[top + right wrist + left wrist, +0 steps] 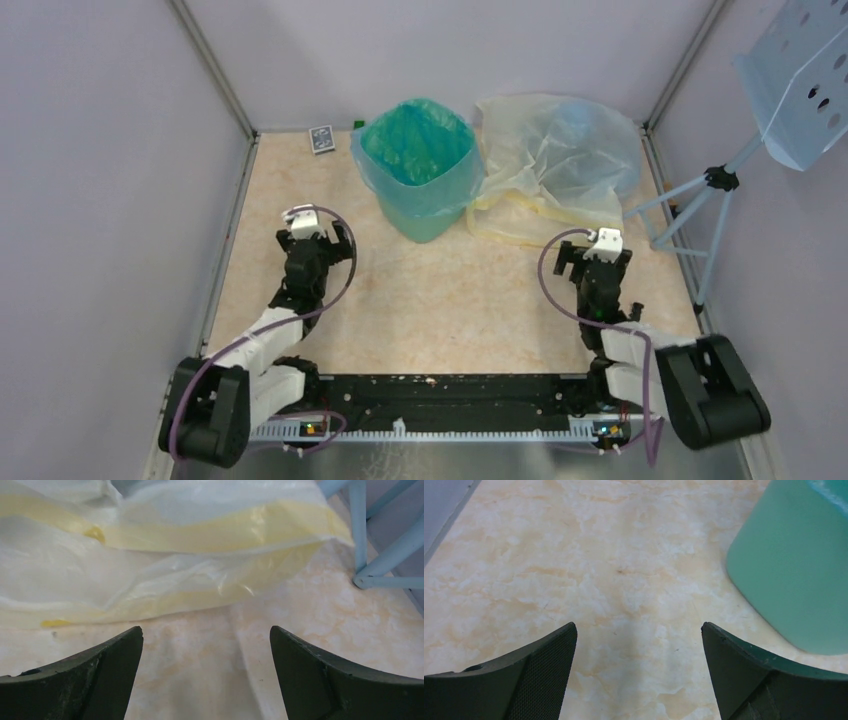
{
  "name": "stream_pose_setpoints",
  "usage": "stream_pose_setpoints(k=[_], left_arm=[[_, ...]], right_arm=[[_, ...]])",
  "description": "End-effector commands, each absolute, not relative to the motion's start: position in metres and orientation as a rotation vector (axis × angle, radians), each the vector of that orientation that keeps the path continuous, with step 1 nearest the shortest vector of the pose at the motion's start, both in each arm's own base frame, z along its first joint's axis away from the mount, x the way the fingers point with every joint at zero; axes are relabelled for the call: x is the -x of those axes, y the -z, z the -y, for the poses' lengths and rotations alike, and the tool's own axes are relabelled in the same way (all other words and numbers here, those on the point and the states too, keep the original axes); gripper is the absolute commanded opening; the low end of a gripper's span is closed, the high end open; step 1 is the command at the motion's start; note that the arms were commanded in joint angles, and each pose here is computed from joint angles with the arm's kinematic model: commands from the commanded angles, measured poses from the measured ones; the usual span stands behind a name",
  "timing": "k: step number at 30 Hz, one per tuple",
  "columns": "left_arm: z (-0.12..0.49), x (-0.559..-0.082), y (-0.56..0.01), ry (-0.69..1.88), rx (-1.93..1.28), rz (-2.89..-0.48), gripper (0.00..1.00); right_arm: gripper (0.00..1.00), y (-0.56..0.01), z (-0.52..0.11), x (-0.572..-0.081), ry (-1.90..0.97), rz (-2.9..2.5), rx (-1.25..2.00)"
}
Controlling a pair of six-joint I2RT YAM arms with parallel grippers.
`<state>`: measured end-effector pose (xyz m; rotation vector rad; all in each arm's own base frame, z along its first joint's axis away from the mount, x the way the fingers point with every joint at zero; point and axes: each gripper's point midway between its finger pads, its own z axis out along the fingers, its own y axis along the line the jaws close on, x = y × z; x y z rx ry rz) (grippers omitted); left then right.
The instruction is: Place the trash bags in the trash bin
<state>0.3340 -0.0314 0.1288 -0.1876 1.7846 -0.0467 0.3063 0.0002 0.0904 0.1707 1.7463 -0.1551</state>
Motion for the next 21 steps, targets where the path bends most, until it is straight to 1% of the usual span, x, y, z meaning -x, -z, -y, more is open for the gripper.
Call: stream_pose_setpoints(k=[1, 4, 7, 8, 9, 11, 12, 13, 15, 16, 21], left_arm=[[0.008, -0.350, -0.144, -0.086, 0.220, -1.675, 0.99], [0.006, -0.354, -0.132, -0.098, 0.183, -1.690, 0.99], [0.009, -0.359, -0.119, -0.081, 0.121, -1.709, 0.99], [0.011, -0.360, -0.115, -0.077, 0.098, -1.712, 0.99], [0.012, -0.361, -0.111, -0.073, 0.072, -1.717, 0.99], [0.013, -0.364, -0.104, -0.070, 0.047, -1.715, 0.99], [0.014, -0.367, -0.101, -0.068, 0.041, -1.729, 0.99], [0.016, -0.369, -0.102, -0.062, 0.014, -1.735, 0.99], [0.019, -0.372, -0.107, -0.071, -0.045, -1.701, 0.99], [0.019, -0.373, -0.109, -0.077, -0.057, -1.686, 0.99], [0.027, -0.379, -0.096, -0.017, -0.148, -1.652, 0.99]], right_arm=[[0.97, -0.139, 0.015, -0.326, 0.241, -1.490, -0.204], [0.97, -0.127, 0.031, -0.331, 0.249, -1.493, -0.255], [0.95, -0.120, 0.036, -0.337, 0.196, -1.475, -0.272], [0.94, -0.114, 0.034, -0.339, 0.189, -1.513, -0.274], [0.88, -0.109, 0.034, -0.343, 0.192, -1.550, -0.282], [0.92, -0.109, 0.036, -0.356, 0.222, -1.574, -0.277], [0.93, -0.109, 0.035, -0.354, 0.211, -1.577, -0.279], [0.93, -0.108, 0.033, -0.352, 0.208, -1.577, -0.264], [0.93, -0.110, 0.013, -0.358, 0.151, -1.577, -0.112], [0.93, -0.108, 0.009, -0.360, 0.138, -1.596, -0.086], [0.94, -0.107, 0.009, -0.359, 0.137, -1.598, -0.088]])
